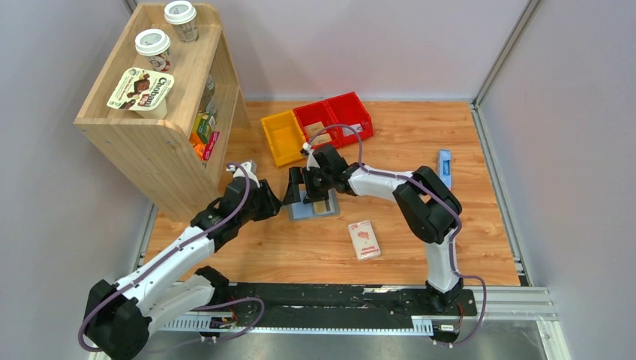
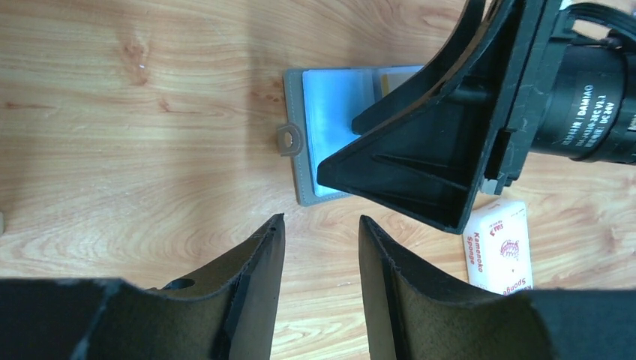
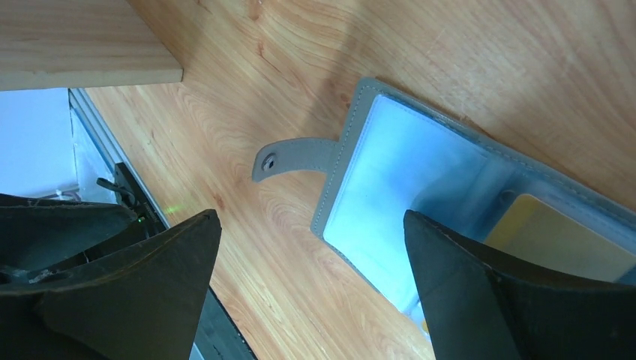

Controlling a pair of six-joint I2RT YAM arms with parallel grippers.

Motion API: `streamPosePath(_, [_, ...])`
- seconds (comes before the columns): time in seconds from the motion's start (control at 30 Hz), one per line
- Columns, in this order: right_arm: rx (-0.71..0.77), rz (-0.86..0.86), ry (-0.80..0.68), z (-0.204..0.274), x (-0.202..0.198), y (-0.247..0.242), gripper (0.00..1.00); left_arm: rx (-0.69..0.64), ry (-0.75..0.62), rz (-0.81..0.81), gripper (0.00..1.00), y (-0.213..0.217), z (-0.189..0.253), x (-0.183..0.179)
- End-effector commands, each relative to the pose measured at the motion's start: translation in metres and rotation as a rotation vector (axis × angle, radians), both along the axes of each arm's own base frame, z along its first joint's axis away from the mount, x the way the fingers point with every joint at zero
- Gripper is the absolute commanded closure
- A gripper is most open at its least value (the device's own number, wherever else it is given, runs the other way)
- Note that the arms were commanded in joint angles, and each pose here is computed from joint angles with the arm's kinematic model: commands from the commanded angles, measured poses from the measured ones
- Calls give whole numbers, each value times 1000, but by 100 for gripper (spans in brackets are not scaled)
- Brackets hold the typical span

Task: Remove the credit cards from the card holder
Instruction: Remove the credit card from the card holder.

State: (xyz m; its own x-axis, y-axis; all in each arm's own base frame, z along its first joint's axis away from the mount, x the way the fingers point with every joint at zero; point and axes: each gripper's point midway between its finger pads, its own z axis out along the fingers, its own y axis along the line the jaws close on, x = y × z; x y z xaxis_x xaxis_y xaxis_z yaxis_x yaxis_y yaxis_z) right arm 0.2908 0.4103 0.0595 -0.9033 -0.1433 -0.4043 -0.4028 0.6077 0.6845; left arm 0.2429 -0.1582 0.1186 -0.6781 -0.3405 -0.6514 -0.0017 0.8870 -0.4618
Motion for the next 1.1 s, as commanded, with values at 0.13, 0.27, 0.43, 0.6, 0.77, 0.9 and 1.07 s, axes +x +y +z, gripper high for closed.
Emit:
streamPosePath(0.13, [-60, -152, -240, 73, 40, -47, 0, -109, -30, -60, 50, -29, 20, 15])
streamPosePath(0.27, [-129, -250, -249, 61, 51, -90, 0, -164, -34, -100, 50, -50, 29, 29])
streamPosePath(0.43, [-90, -248, -203, 49, 44, -104, 0, -198, 22, -167, 50, -77, 20, 42])
streamPosePath(0.6, [-33, -206, -180, 43, 38, -94, 0, -198, 84, -177, 52, -89, -3, 56])
streamPosePath(0.77, [18, -164, -137, 36, 35, -84, 2, -249, 119, -184, 53, -96, -23, 69])
streamPosePath(0.9, [60, -145, -104, 33, 34, -76, 5, -286, 169, -194, 56, -102, -39, 69])
streamPosePath(1.07, [83, -132, -66, 25, 35, -72, 8, -283, 183, -179, 56, -100, -47, 70])
